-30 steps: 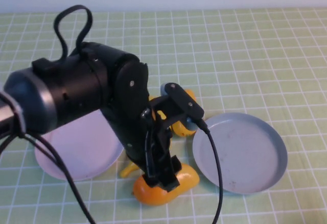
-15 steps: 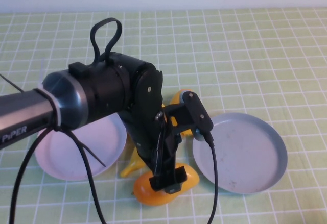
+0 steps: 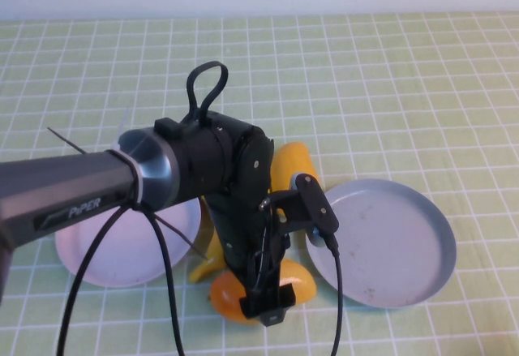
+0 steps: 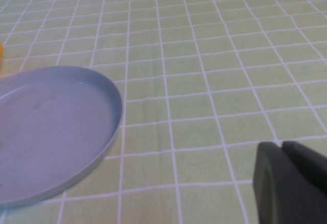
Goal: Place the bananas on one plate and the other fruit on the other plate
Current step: Put one type of fruit in the left plate, then put another type of fruit in the right plate
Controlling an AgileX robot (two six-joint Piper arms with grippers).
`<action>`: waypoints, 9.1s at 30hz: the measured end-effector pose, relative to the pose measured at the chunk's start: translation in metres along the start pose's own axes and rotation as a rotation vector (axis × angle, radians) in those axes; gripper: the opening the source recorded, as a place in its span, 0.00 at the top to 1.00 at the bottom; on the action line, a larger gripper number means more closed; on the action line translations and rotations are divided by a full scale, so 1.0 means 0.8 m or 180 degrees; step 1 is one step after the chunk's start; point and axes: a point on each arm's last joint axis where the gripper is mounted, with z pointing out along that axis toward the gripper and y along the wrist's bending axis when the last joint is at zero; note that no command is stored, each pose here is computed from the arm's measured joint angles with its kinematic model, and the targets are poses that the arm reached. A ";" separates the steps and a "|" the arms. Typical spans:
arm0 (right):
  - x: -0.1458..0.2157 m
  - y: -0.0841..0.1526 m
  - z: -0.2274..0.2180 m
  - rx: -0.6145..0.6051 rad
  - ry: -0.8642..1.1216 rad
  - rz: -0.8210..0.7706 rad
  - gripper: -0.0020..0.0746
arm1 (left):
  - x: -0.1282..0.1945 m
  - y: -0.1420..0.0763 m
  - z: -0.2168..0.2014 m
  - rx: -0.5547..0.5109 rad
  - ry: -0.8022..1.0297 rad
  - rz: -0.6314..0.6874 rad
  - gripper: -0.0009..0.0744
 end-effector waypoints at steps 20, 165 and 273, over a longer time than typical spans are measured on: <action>0.000 0.000 0.000 0.0000 0.0000 0.0000 0.99 | -0.009 -0.002 -0.023 0.0202 0.0132 -0.0168 0.24; 0.000 0.000 0.000 0.0000 0.0000 0.0000 0.99 | -0.089 0.110 -0.222 -0.1206 -0.1349 -0.1957 0.28; 0.000 0.000 0.000 0.0000 0.0000 0.0000 0.99 | 0.311 -0.179 -0.154 -0.2664 -0.3360 -0.1990 0.99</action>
